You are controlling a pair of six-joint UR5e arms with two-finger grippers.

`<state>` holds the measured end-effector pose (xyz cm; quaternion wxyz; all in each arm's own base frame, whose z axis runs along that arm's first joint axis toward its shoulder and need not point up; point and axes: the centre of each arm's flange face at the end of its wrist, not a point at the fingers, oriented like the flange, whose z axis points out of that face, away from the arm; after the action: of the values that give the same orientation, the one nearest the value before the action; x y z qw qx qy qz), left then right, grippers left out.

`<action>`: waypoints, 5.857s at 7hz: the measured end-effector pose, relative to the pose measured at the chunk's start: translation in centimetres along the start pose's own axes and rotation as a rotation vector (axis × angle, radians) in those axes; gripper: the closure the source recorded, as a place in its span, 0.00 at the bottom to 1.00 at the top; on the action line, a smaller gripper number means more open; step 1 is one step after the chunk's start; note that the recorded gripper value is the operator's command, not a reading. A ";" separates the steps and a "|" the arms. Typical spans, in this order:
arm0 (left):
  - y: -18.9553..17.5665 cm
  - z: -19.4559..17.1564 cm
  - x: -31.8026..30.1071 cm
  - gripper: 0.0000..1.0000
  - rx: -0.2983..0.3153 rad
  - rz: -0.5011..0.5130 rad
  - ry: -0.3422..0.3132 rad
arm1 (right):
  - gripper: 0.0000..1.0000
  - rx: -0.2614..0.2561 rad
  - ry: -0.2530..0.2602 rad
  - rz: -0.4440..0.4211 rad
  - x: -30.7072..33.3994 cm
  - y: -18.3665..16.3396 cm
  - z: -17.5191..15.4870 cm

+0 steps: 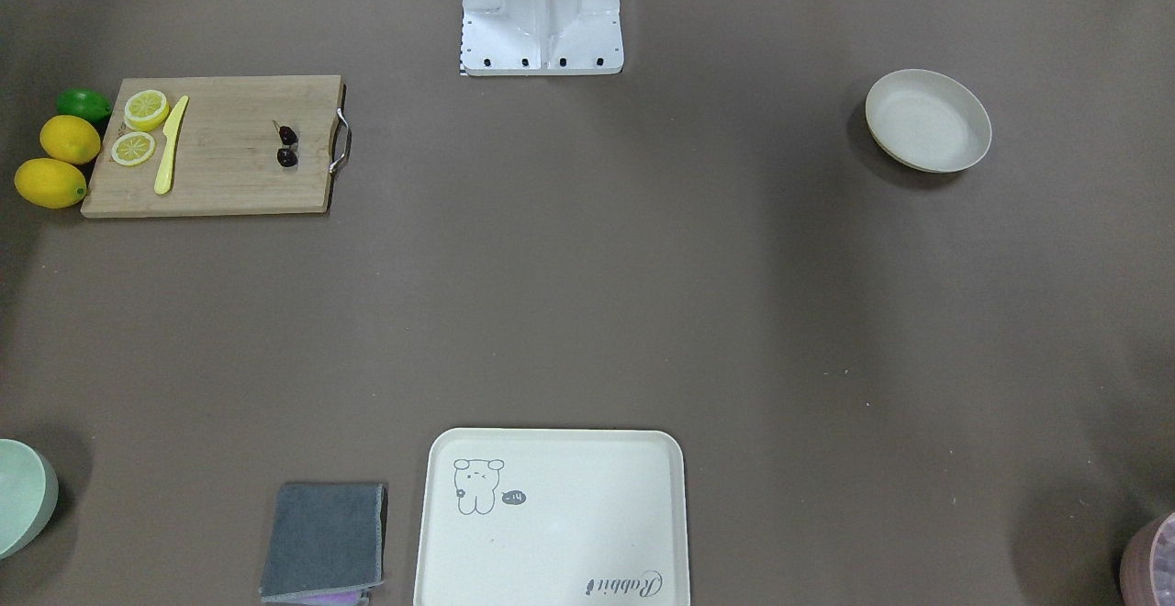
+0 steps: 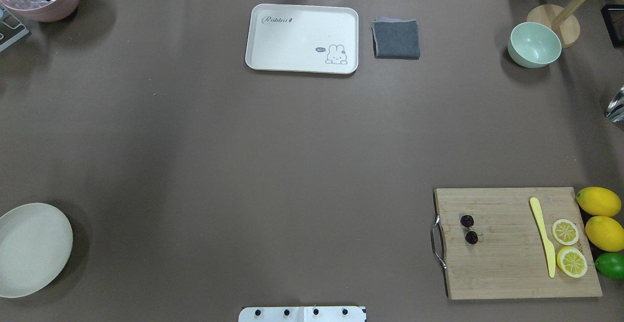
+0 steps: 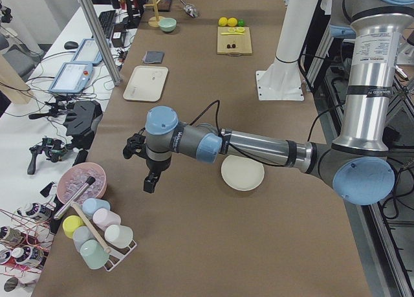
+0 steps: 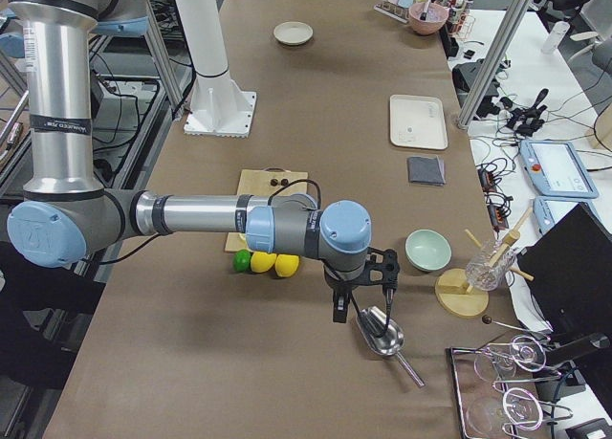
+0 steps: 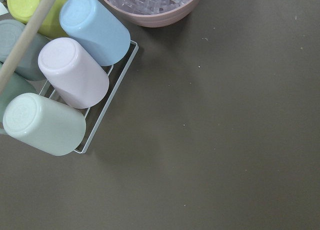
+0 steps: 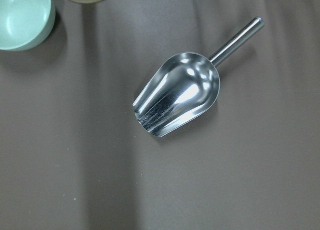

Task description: Place red cherry on plate

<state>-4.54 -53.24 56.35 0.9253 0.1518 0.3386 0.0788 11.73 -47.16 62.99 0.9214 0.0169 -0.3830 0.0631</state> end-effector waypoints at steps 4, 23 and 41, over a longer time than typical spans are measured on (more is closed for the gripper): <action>0.6 0.0 -0.2 0.02 -0.002 -0.006 0.000 | 0.00 0.001 0.001 0.031 -0.1 -0.1 0.0; 4.3 2.1 -1.1 0.02 -0.003 -0.027 0.012 | 0.00 0.024 -0.006 0.010 -1.2 -0.2 -1.0; 26.9 15.5 13.8 0.23 -0.143 -0.051 0.356 | 0.00 0.024 -0.006 0.010 -1.1 0.4 -0.9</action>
<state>14.88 -27.98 68.28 0.8610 0.0605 0.4940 0.1048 11.53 -46.77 61.51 0.9198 0.0259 -0.3848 0.0725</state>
